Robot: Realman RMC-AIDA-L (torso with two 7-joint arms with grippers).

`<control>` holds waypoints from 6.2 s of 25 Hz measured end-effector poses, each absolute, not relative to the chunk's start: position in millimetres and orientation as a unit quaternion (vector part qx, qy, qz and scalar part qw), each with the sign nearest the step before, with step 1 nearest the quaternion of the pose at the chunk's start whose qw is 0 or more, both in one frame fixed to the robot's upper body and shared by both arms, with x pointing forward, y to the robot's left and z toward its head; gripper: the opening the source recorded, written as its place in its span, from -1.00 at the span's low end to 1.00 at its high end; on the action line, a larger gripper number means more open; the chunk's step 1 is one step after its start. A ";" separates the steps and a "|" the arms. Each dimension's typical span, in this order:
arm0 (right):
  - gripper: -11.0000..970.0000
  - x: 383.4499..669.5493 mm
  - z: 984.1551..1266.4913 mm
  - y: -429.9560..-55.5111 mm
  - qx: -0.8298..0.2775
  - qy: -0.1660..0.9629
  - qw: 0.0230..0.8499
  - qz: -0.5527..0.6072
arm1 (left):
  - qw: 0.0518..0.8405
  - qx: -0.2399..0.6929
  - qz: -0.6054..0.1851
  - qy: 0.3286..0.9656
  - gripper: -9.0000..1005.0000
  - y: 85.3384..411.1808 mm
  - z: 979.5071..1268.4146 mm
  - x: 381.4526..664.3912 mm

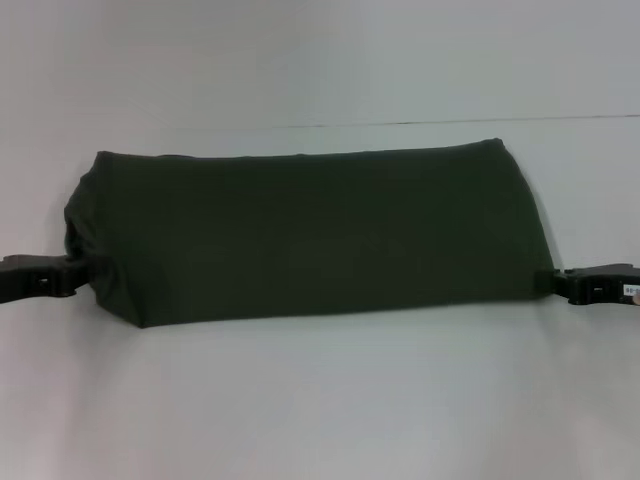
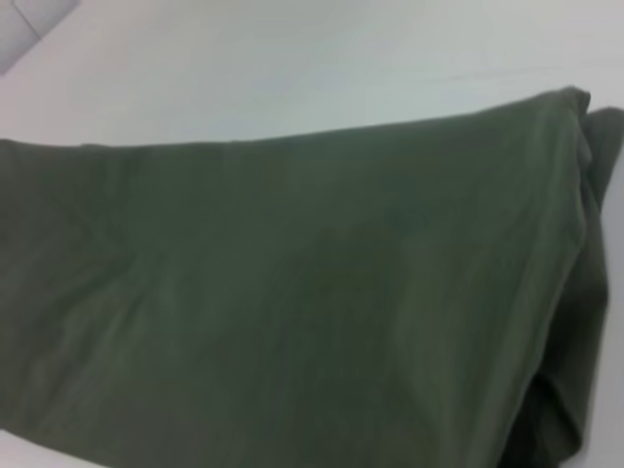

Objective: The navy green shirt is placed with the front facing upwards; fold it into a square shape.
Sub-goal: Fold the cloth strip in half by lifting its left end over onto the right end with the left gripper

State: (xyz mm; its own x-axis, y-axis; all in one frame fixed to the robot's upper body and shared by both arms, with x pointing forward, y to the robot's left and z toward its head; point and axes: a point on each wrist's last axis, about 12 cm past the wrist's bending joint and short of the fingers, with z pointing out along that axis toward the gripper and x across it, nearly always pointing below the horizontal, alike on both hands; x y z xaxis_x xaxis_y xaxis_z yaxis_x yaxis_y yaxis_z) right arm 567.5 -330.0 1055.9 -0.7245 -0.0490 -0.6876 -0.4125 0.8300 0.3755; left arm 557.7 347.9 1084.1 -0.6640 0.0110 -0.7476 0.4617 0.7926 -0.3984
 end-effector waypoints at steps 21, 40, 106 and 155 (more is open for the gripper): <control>-0.95 501.4 1051.5 -358.8 -0.154 0.877 0.355 0.285 | 0.350 0.185 -0.349 0.849 -0.91 357.5 1083.3 500.3; -0.93 476.0 1051.9 -379.5 -0.157 0.875 0.362 0.282 | 0.334 0.180 -0.353 0.855 -0.79 360.0 1075.5 479.1; 0.73 522.5 1067.9 -272.0 -0.473 0.687 0.426 0.351 | 0.207 0.001 -0.275 0.939 0.67 351.9 1108.0 563.8; 0.73 533.0 1065.6 -262.8 -0.471 0.695 0.421 0.344 | 0.187 -0.003 -0.237 0.953 0.66 346.5 1100.7 567.8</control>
State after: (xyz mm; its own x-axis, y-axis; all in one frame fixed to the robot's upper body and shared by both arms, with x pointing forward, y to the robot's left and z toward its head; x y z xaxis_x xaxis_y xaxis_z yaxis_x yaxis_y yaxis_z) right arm 533.0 -262.8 1065.6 -0.2016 -0.3646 -0.9091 -0.9440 0.3198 0.0811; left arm 567.8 346.5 1100.7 -0.9301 -0.0950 -0.3549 0.0822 0.8877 -0.4529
